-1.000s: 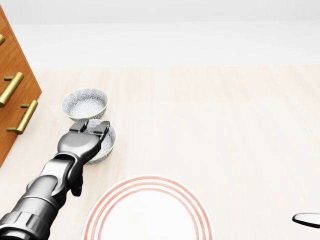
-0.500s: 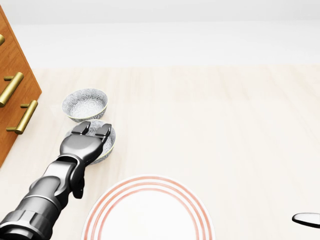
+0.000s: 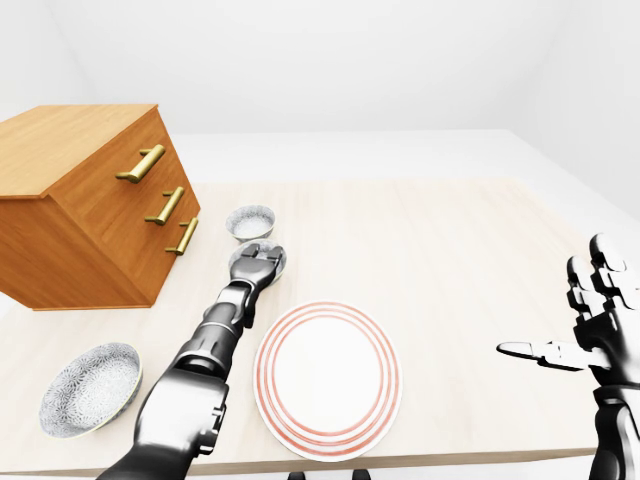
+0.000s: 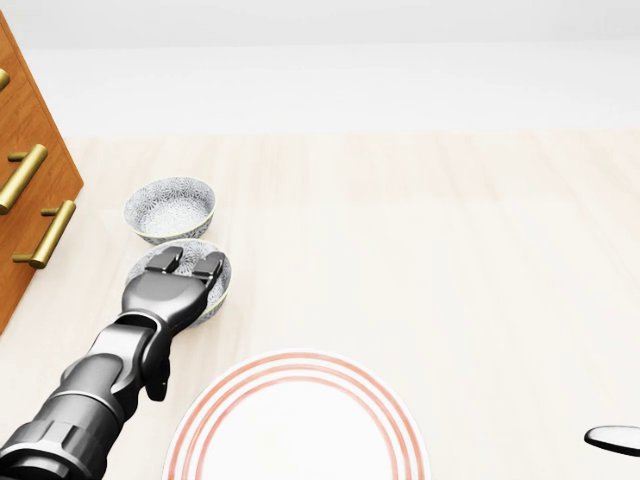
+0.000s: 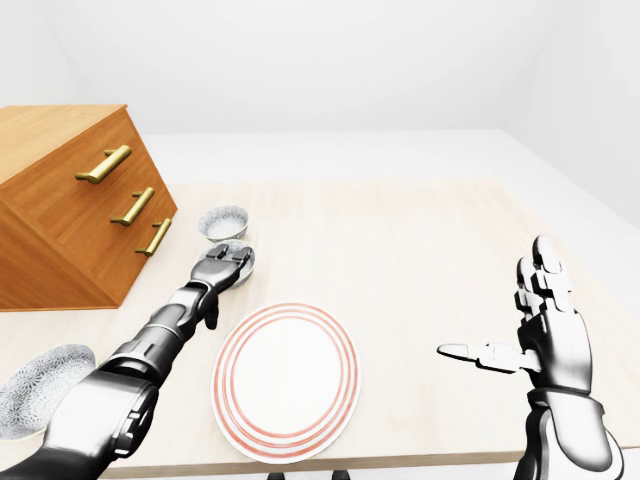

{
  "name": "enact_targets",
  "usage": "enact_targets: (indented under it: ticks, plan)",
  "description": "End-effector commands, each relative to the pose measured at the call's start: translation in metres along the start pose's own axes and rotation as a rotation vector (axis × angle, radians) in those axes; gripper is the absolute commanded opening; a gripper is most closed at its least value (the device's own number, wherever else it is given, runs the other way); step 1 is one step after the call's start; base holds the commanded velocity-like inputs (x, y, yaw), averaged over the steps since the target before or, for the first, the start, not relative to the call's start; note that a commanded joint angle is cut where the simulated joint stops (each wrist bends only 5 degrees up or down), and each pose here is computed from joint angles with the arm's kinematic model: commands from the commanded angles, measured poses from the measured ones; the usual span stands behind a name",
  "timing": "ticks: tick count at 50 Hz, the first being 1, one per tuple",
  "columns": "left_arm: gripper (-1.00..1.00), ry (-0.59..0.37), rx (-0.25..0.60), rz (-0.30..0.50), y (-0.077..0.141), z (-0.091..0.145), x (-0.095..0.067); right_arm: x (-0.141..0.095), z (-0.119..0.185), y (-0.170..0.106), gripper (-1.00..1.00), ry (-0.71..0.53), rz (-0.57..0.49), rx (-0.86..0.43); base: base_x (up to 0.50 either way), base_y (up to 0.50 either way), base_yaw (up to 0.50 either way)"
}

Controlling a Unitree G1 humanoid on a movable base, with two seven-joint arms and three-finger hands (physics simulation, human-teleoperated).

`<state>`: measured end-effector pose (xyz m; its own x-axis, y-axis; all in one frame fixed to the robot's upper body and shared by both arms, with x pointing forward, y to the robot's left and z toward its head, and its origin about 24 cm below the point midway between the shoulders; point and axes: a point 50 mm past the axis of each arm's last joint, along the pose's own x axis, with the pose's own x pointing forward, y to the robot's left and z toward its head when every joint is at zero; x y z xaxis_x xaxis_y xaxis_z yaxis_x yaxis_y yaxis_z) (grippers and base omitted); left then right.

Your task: Put the bowl in the middle on the plate.

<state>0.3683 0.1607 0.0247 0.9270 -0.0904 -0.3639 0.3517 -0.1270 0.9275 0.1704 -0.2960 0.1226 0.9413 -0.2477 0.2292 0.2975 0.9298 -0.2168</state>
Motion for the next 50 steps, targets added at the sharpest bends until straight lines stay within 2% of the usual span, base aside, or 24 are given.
enact_targets:
  ticks: [1,4,8,9,10,12,13,50]
  plan:
    - [1.00,-0.003,0.001,-0.006,-0.0007,0.0012,0.0001,0.0001,0.0000,-0.0001,1.00,-0.001,-0.001,0.001,0.00,0.00,0.00]
    - [1.00,-0.004,-0.005,-0.015,-0.0019,0.0017,-0.0001,0.0002,-0.0011,-0.0001,1.00,0.004,-0.001,0.004,0.00,0.00,0.00]
    - [0.48,-0.005,0.002,-0.022,-0.0047,0.0017,-0.0008,-0.0001,0.0016,-0.0002,1.00,-0.007,-0.001,0.000,0.00,0.00,0.00]
    - [0.02,-0.004,0.001,-0.025,-0.0050,0.0016,-0.0008,0.0000,0.0007,-0.0001,1.00,-0.004,-0.001,0.002,0.00,0.00,0.00]
    - [-0.29,-0.004,-0.002,-0.027,-0.0051,0.0016,-0.0008,0.0000,0.0002,-0.0001,1.00,-0.002,-0.001,0.002,0.00,0.00,0.00]
    - [-0.63,-0.004,0.000,-0.028,-0.0051,0.0017,-0.0007,0.0002,-0.0003,-0.0001,1.00,0.000,-0.001,0.003,0.00,0.00,0.00]
    - [-1.00,-0.004,0.001,-0.029,-0.0050,0.0018,-0.0006,0.0003,-0.0001,-0.0003,1.00,-0.001,-0.002,0.004,0.00,0.00,0.00]
    - [-1.00,-0.015,-0.033,-0.039,-0.0101,0.0063,-0.0020,0.0004,0.0013,0.0015,1.00,-0.005,0.011,-0.002,0.00,0.00,0.00]
